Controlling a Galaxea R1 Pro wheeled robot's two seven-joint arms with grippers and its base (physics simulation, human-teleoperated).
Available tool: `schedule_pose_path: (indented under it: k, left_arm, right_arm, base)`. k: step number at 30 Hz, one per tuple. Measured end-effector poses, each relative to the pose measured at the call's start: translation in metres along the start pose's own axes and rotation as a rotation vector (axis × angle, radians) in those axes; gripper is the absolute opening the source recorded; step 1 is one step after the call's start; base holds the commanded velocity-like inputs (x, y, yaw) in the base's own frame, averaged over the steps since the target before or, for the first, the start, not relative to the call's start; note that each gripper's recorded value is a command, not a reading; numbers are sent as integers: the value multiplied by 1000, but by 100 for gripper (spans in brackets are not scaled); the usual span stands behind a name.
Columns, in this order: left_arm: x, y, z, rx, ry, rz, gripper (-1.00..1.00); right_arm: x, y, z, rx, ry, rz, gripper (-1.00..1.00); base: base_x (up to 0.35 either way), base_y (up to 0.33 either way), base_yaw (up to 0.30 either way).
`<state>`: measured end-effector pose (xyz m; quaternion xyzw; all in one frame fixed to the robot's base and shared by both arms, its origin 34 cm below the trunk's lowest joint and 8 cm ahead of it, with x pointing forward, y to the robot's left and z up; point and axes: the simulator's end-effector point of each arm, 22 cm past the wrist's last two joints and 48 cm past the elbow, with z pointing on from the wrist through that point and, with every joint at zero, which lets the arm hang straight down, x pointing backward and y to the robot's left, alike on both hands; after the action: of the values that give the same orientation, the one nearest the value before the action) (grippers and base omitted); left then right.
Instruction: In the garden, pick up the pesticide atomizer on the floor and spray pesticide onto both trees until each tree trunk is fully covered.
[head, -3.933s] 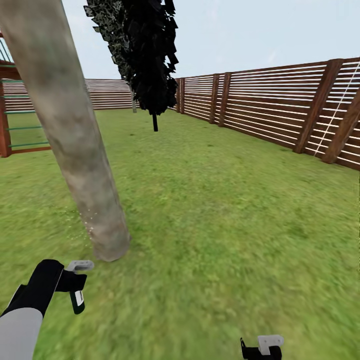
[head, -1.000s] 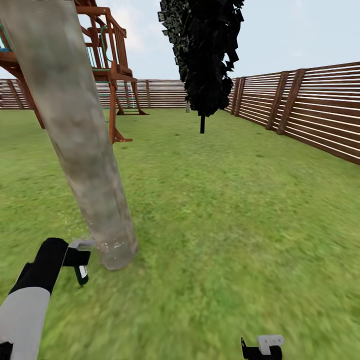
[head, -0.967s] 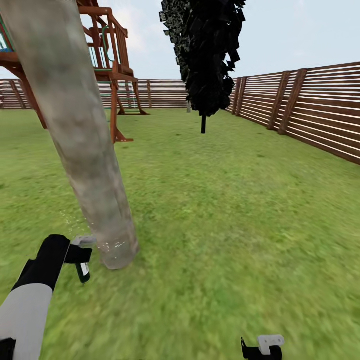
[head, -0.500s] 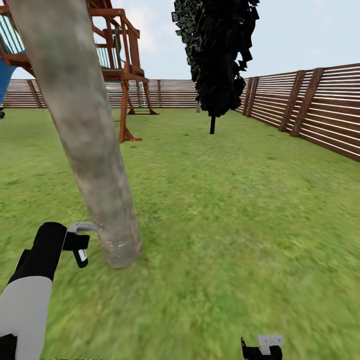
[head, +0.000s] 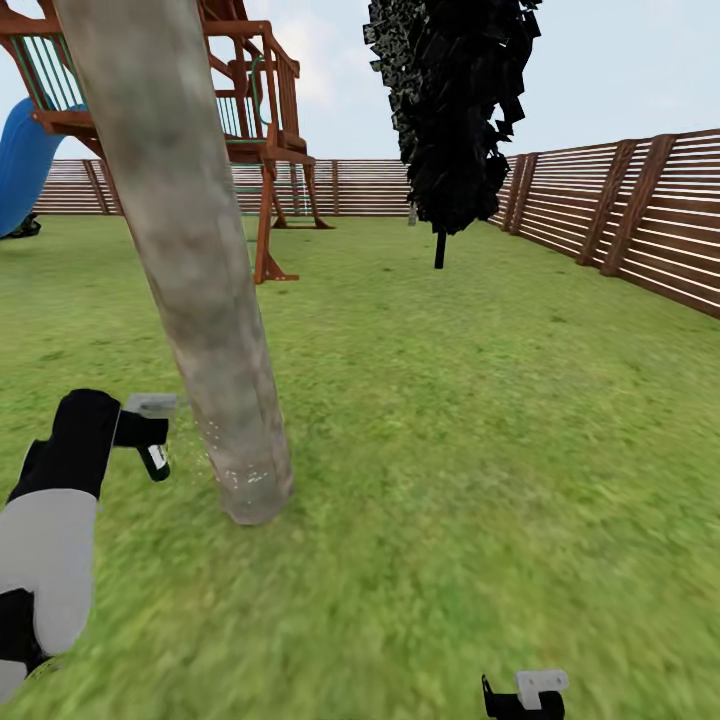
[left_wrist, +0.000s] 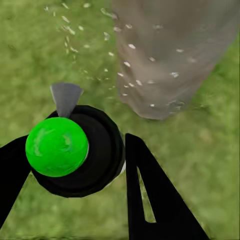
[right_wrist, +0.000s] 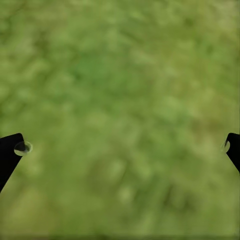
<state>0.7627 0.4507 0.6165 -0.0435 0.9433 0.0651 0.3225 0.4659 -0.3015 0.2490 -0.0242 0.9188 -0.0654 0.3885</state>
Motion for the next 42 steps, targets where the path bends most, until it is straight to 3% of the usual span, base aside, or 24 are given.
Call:
schedule_pose_path:
  k: [1, 3, 6, 9, 21, 31, 42]
  left_arm:
    - [7, 18, 1, -25, 17, -2, -100]
    - [21, 27, 7, -24, 52, -1, -100]
    - [28, -17, 13, 49, 93, 148, -100]
    - [32, -30, 13, 79, 106, 194, -100]
    - [29, -37, 11, 85, 99, 203, -100]
    - [33, -38, 14, 89, 110, 201, -100]
    - [34, -40, 14, 92, 113, 201, -100]
  right_arm:
    - [0, 0, 0, 0, 0, 0, 100]
    - [0, -1, 0, 1, 0, -1, 100]
    - [0, -1, 0, 0, 0, 0, 100]
    - [0, -1, 0, 0, 0, -1, 100]
    - [0, 0, 0, -1, 0, 0, 100]
    - [0, 0, 0, -1, -1, 0, 100]
    - [0, 0, 0, -1, 0, 0, 100]
  base:
    - [0, 0, 0]
    - [0, 0, 0]
    - [0, 0, 0]
    - [2, 0, 0]
    - [173, -189, 4]
    - [32, -272, 260]
    - [162, -244, 21]
